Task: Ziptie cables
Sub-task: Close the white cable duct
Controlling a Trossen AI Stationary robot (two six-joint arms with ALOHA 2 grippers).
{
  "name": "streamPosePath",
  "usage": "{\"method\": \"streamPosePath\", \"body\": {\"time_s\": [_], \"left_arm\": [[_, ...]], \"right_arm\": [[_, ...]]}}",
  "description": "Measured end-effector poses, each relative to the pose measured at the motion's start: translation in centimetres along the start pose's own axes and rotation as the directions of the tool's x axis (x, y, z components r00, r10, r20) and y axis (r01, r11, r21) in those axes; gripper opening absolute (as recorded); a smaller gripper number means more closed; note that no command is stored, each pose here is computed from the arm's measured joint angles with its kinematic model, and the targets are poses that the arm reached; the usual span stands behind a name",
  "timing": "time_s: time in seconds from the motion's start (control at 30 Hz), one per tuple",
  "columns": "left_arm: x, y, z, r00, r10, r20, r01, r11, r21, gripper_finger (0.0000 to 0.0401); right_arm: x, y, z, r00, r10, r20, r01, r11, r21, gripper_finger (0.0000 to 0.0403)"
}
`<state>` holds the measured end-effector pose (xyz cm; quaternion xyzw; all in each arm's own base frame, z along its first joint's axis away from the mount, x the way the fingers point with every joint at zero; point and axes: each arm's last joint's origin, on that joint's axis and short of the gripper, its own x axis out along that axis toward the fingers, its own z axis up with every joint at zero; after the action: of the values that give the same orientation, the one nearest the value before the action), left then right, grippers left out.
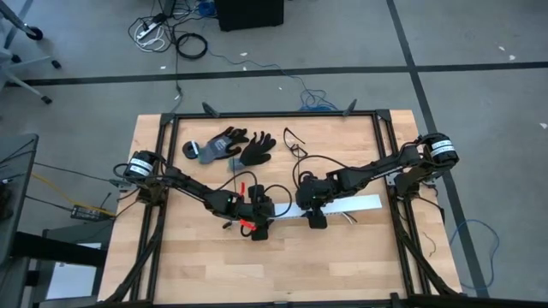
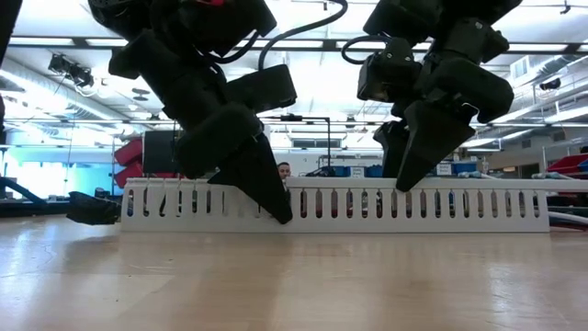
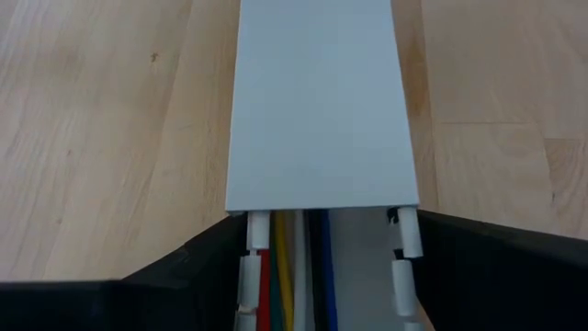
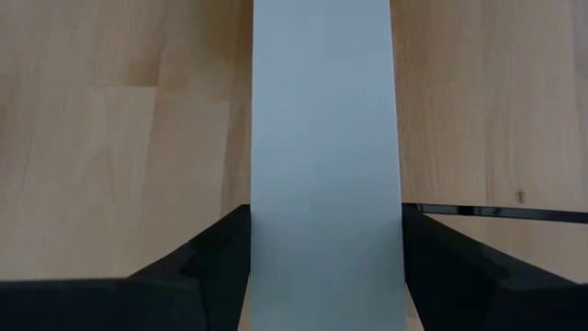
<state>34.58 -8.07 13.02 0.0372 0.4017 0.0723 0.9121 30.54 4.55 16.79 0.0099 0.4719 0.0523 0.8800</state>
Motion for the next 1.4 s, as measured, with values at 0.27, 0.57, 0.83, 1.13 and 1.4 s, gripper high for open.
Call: {"method": "streamPosePath", "body": {"time_s": [0.27,0.57,0.83,1.13,1.4], "left_arm": [[-0.02,0.04,-0.12,1.0,0.008,-0.017,-0.008,1.0,0.006,0.0243],[-0.16,-0.41,-0.12,1.0,0.003,-0.002,-0.003,1.0,0.009,0.0243],[-0.17,-0.48,-0.12,1.0,-0.012,-0.002,0.012,1.0,0.009,0.0244],[-0.44,-0.54,0.23,0.998,0.028,-0.049,-0.027,0.999,0.022,0.0244],[-0.61,-0.48,0.42,0.999,0.026,-0.038,-0.025,0.999,0.034,0.0243]], "right_arm": [[-0.01,-0.01,-0.06,1.0,0.0,-0.009,0.0,1.0,-0.003,0.0234],[-0.02,0.01,-0.25,1.0,0.01,-0.03,-0.01,1.0,0.002,0.0234],[-0.02,0.03,-0.49,0.998,0.022,-0.054,-0.02,1.0,0.023,0.0234],[0.0,0.07,-0.51,0.998,0.021,-0.055,-0.019,0.999,0.042,0.0234],[0.02,0.07,-0.53,0.998,0.021,-0.056,-0.019,0.999,0.043,0.0236]]}}
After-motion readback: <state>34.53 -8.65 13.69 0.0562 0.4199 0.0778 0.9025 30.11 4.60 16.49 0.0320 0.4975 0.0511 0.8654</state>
